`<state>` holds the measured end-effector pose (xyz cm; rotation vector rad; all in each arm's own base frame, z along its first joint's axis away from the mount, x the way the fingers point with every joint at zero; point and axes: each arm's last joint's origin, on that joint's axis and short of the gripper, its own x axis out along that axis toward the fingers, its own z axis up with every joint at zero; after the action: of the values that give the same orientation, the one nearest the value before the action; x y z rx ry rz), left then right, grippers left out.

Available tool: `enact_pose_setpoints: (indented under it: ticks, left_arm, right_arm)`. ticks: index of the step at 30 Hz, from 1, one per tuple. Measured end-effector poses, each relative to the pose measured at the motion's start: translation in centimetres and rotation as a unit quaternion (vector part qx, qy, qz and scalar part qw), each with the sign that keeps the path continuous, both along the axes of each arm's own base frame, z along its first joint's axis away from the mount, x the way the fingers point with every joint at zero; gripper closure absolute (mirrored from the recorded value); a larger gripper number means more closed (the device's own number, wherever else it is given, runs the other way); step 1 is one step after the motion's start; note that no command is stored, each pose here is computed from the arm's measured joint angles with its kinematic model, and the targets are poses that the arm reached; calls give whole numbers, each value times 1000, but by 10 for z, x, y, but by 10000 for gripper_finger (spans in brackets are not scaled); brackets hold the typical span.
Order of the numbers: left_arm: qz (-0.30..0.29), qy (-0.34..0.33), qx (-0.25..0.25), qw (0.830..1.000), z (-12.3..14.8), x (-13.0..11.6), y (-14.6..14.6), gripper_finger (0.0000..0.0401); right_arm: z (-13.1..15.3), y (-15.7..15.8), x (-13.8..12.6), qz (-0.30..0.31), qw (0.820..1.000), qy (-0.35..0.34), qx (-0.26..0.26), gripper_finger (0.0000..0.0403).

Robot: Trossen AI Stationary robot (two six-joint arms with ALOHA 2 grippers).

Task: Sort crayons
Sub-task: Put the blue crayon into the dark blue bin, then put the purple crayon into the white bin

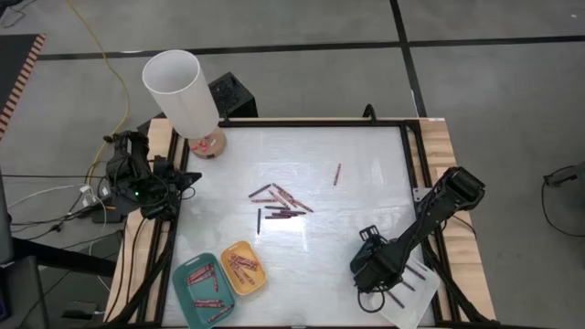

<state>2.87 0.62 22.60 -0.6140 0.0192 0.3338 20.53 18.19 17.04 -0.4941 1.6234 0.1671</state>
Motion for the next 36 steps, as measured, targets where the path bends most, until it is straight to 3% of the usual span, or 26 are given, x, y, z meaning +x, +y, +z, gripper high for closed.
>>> enact_pose_setpoints:
  ticks: [15,28,36]
  left_arm:
    - [1,-1,0,1000,0,0,0,401]
    - [1,-1,0,1000,0,0,0,401]
    - [1,0,0,1000,0,0,0,401]
  right_arm:
    - [23,7,8,0,1000,-11,1,320]
    - [64,12,21,-34,999,-28,18,315]
    - [95,4,50,-75,990,-103,54,315]
